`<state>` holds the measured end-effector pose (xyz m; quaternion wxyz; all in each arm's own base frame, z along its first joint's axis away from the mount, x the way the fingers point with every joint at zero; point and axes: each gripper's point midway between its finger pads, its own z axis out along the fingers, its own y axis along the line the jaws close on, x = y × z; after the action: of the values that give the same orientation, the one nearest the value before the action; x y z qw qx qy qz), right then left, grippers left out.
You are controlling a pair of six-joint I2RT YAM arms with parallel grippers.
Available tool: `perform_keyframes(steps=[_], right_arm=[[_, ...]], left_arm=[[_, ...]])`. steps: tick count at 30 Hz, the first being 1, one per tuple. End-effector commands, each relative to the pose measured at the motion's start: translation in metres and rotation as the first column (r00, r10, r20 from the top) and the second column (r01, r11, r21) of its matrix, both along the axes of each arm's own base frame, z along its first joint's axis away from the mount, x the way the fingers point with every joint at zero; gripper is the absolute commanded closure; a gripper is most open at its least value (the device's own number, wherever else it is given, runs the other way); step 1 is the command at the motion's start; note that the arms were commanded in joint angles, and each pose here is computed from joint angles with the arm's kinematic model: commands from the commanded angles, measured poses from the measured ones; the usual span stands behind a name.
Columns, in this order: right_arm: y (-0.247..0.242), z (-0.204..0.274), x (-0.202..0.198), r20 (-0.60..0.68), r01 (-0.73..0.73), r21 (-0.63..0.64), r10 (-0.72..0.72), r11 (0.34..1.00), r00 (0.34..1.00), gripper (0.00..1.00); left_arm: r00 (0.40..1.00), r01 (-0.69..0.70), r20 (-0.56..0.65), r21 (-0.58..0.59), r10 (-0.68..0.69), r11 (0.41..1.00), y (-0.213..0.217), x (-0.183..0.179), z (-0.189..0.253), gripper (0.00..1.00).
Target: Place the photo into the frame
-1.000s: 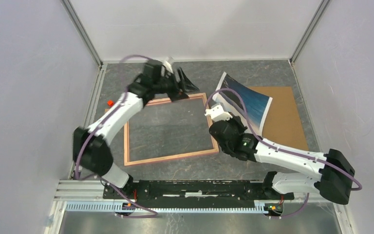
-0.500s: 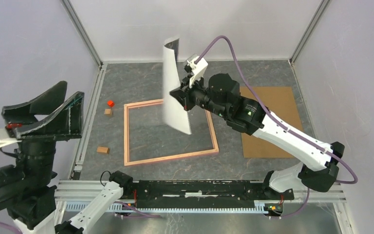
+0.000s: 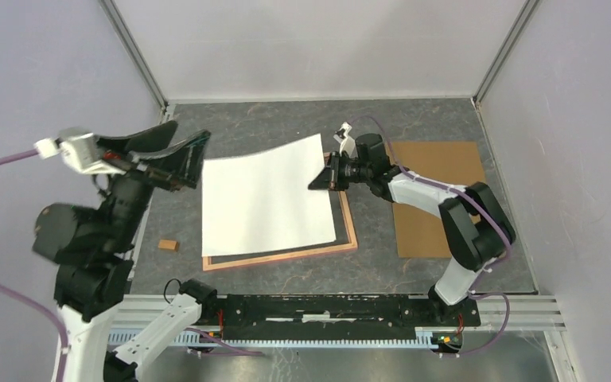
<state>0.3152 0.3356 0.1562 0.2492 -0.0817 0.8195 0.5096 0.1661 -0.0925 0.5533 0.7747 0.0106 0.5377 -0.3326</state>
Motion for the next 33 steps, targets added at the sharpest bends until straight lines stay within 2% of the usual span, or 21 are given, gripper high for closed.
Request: perform_keyframes(steps=[1,5,13,20,28,30,33], right_arm=[[-0.006,-0.006,-0.003,0.030,-0.160,-0.008,0.161,0.987,0.987,1.00],[-0.027,-0.033,0.016,-0.007,-0.110,-0.037,0.110,0.993,0.994,1.00],[-0.029,-0.061,0.025,-0.070,-0.200,-0.109,0.193,0.974,0.979,1.00],[-0.016,-0.066,0.019,-0.092,-0.230,-0.074,0.223,0.970,0.971,1.00],[-0.006,-0.068,0.023,-0.077,-0.178,-0.056,0.173,0.982,0.982,1.00],[-0.001,-0.067,0.023,-0.075,-0.181,-0.054,0.177,0.982,0.981,0.93],[0.001,-0.068,0.024,-0.066,-0.190,-0.085,0.185,0.978,0.981,0.71]], left_arm=[[0.994,0.081,-0.079,0.109,-0.072,0.991,-0.029,0.026,-0.032,0.00],[0.990,0.123,-0.095,0.160,-0.108,0.979,-0.043,0.039,-0.051,0.00],[0.990,0.088,-0.123,0.214,-0.062,0.973,-0.045,0.060,-0.080,0.00],[0.988,0.096,-0.137,0.214,-0.068,0.972,-0.049,0.065,-0.091,0.00],[0.983,0.132,-0.154,0.191,-0.103,0.973,-0.055,0.064,-0.096,0.00],[0.981,0.140,-0.158,0.188,-0.111,0.972,-0.056,0.064,-0.097,0.00],[0.979,0.148,-0.163,0.183,-0.119,0.972,-0.057,0.062,-0.099,0.00]])
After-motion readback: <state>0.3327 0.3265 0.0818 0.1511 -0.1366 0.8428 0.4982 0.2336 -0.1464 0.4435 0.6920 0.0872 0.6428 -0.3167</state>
